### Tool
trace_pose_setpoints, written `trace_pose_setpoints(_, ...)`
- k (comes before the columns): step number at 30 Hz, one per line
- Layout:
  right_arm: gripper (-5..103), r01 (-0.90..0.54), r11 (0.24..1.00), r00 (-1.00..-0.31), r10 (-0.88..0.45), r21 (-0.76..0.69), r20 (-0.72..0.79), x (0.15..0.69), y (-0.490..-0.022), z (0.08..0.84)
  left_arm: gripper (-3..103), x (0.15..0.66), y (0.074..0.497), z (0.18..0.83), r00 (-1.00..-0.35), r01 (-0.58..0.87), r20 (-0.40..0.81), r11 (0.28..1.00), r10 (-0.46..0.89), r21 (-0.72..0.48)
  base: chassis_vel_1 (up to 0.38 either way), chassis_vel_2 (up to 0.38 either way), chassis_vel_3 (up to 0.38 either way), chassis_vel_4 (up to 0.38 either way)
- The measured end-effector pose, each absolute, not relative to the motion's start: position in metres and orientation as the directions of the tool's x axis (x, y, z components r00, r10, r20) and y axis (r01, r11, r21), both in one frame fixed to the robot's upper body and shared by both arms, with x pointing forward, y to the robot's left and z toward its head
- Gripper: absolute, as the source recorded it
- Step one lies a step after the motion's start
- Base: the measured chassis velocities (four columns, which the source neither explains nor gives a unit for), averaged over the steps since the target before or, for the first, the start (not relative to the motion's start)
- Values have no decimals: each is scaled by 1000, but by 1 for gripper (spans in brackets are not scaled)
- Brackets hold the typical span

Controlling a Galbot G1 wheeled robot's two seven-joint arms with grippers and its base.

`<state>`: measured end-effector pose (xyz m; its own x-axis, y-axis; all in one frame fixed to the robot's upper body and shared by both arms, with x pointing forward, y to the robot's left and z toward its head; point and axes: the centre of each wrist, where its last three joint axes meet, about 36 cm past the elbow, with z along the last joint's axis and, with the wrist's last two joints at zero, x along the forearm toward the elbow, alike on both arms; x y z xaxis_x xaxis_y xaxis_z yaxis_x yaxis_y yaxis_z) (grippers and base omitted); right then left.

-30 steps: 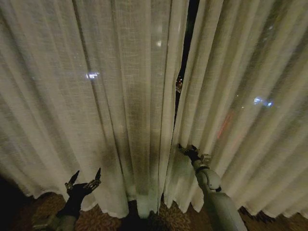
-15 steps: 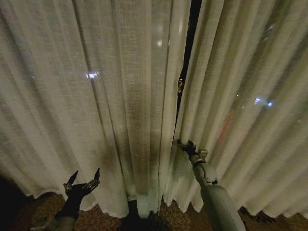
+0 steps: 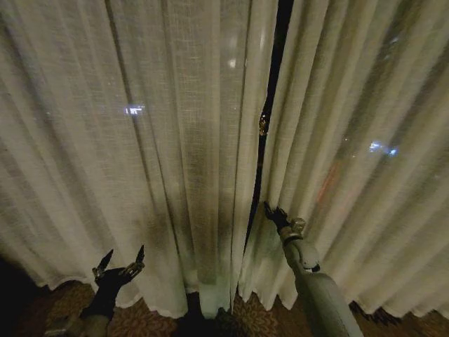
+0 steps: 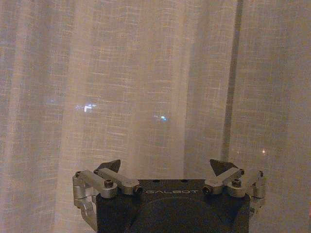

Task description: Open the curtains by pulling them apart, changing their state from closed to fully open.

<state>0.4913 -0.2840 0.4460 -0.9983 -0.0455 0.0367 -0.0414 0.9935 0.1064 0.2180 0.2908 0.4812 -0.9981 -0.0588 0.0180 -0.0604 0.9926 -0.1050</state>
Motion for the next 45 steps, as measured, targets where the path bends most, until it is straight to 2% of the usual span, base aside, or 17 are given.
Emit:
trace_pose_setpoints(4,3,-33,994,-999,-37,107,39,490,-283,445,100,218,291,484,-998,-55,11,993,-54,-108,0,0,0,0)
trace_pose_setpoints(23,0,-37,994,-999,-40,102,26,480,-293,462,100,222,294,482,-999,-45,10,993,-44,-110,-20,-17,23,19)
trace_pose_setpoints(32,0,-41,992,-999,-45,119,29,482,-289,460,100,221,294,482,-999,-45,12,993,-44,-108,-203,-190,202,202)
trace_pose_setpoints(45,0,-33,992,-999,-36,122,26,487,-291,461,100,219,293,480,-999,-51,17,992,-49,-112,-314,-327,307,329)
